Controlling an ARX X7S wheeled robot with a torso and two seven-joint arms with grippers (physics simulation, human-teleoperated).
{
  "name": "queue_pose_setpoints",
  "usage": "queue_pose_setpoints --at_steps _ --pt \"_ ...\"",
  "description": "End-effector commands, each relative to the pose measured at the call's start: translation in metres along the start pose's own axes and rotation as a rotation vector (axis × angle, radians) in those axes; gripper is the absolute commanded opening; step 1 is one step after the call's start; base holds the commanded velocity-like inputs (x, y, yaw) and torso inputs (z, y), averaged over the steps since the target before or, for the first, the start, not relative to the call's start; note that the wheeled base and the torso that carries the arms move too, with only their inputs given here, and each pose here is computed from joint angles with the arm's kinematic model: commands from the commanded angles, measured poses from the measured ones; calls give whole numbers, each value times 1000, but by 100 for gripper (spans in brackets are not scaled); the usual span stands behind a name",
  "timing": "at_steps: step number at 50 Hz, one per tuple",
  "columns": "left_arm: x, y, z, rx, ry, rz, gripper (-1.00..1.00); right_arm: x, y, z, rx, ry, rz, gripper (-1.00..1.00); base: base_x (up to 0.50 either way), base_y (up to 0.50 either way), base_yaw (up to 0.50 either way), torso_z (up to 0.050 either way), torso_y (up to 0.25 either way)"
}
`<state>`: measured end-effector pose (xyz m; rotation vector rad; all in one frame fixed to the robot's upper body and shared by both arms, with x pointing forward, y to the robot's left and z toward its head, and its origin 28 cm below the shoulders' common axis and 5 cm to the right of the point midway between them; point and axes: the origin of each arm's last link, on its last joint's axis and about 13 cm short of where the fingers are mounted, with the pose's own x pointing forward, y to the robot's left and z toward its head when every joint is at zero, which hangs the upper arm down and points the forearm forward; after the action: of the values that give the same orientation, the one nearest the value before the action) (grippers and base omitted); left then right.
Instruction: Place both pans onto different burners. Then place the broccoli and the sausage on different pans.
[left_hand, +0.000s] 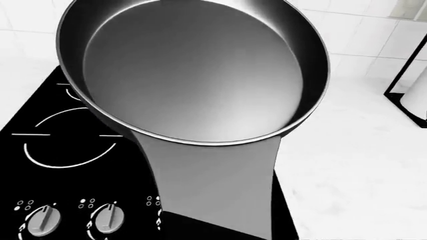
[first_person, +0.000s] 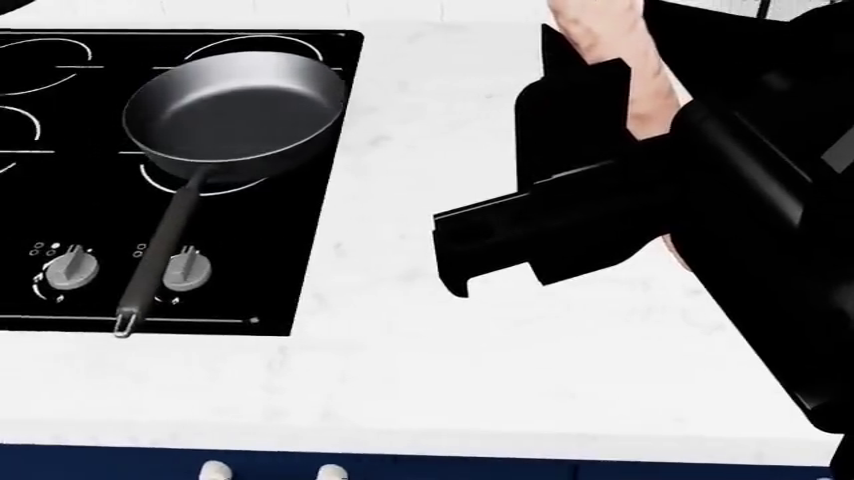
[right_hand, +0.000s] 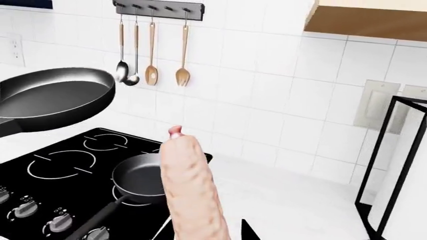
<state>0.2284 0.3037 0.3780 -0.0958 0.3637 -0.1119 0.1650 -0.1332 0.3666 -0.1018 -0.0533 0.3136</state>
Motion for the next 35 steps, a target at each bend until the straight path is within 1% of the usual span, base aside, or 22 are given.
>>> queue_pose_setpoints --at_steps 1,17,21,24,35 --pt "-2 -2 4 -10 -47 -31 -100 1 1 0 -24 -25 32 -100 1 500 0 0 0" --pt "2 -5 6 -16 -53 -50 -100 1 0 7 -38 -32 23 -100 1 500 0 1 1" --pt "3 -7 3 -19 -55 -60 -100 2 0 3 -31 -33 24 -100 1 500 0 0 0" --pt "6 -6 0 -22 -46 -60 -100 1 -1 4 -33 -31 20 -100 1 500 0 0 0" --pt "4 -5 -1 -22 -54 -62 -100 2 -4 4 -39 -35 -11 -100 1 500 0 0 2"
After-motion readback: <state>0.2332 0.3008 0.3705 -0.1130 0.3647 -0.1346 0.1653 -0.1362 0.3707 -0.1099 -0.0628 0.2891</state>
